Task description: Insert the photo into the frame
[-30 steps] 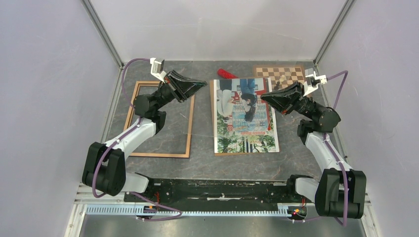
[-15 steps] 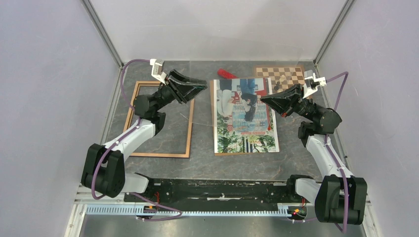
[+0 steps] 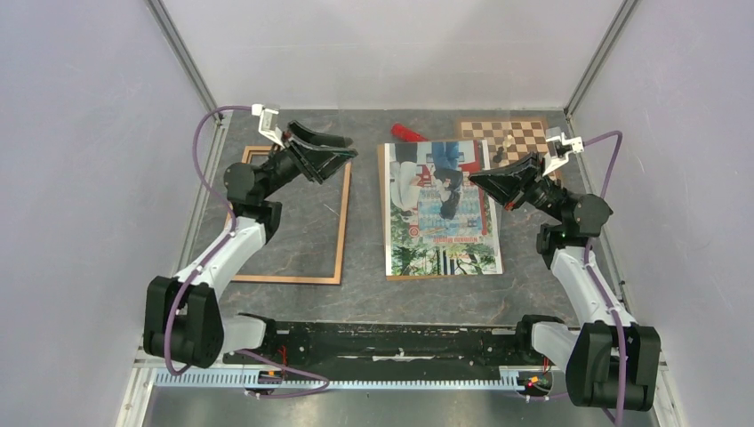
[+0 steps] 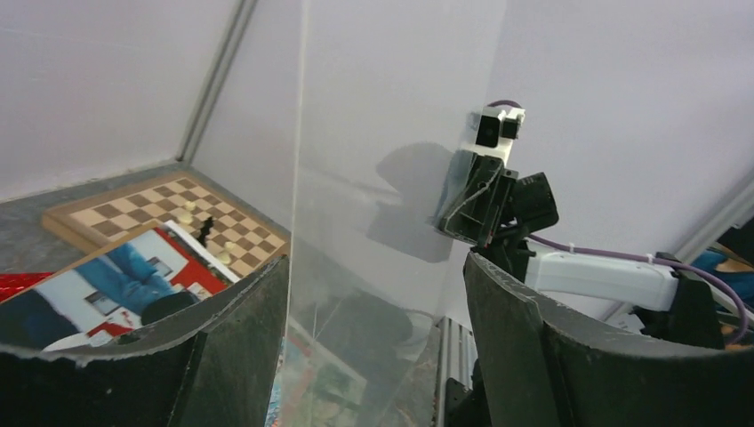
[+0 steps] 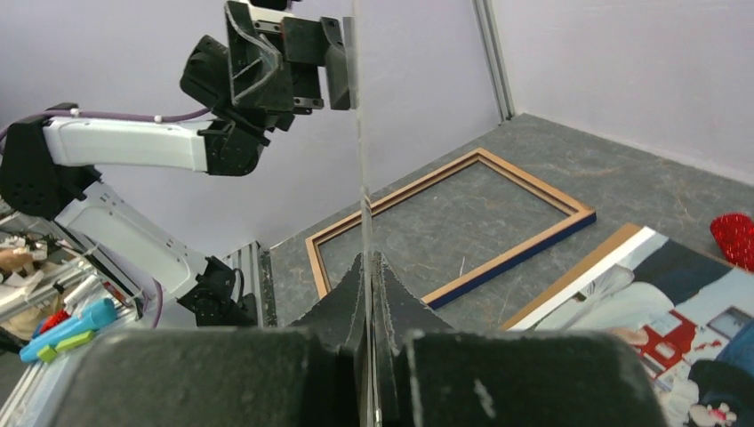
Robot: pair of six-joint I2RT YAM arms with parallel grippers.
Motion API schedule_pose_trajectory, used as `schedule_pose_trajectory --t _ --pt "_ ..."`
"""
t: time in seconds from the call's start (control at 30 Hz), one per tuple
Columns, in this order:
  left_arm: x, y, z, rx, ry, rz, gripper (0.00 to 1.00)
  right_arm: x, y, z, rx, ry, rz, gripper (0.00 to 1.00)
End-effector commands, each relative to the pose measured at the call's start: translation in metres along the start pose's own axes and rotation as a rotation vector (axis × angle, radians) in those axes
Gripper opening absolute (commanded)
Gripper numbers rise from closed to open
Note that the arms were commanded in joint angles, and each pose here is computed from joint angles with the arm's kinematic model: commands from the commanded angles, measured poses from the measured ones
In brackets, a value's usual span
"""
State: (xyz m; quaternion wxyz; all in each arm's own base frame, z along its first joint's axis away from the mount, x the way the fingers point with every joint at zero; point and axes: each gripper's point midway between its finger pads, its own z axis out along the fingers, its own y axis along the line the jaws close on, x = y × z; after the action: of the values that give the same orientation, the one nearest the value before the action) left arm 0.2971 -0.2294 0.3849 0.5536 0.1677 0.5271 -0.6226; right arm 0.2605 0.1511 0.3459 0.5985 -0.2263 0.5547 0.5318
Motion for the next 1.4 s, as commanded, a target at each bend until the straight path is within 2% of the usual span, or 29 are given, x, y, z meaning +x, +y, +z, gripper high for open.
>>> schedule_pose_trajectory --t 0.0,0.3,0.37,0.43,0.47,0.77,0.9,1.07,1.37 --pt "-0.011 0.005 -0.019 -0.049 0.014 0.073 0.78 -0.002 -0.018 -0.003 0.090 -0.053 0.025 0.00" --pt "-0.019 0.041 -0.063 -0.258 0.106 0.062 0.79 0.013 -0.045 -0.012 0.204 -0.086 0.146 0.00" --pt "-0.025 0.063 -0.082 -0.385 0.136 0.070 0.80 0.014 -0.046 -0.013 0.215 -0.093 0.164 0.00" --pt "-0.020 0.083 -0.101 -0.545 0.222 0.086 0.80 0.017 -0.049 -0.014 0.226 -0.098 0.187 0.00" --pt "-0.022 0.092 -0.112 -0.626 0.262 0.140 0.80 0.019 -0.050 -0.015 0.233 -0.100 0.198 0.00" --pt "-0.027 0.124 -0.206 -1.091 0.524 0.286 0.81 0.019 -0.047 -0.015 0.219 -0.122 0.262 0.00" --pt "-0.022 0.146 -0.256 -1.282 0.661 0.258 0.82 0.015 -0.042 -0.014 0.196 -0.140 0.294 0.00" --pt "-0.011 0.182 -0.312 -1.439 0.804 0.175 0.82 0.011 -0.037 -0.013 0.171 -0.164 0.320 0.00" --pt "0.009 0.238 -0.378 -1.560 0.980 0.060 0.82 0.011 -0.030 -0.011 0.139 -0.174 0.329 0.00"
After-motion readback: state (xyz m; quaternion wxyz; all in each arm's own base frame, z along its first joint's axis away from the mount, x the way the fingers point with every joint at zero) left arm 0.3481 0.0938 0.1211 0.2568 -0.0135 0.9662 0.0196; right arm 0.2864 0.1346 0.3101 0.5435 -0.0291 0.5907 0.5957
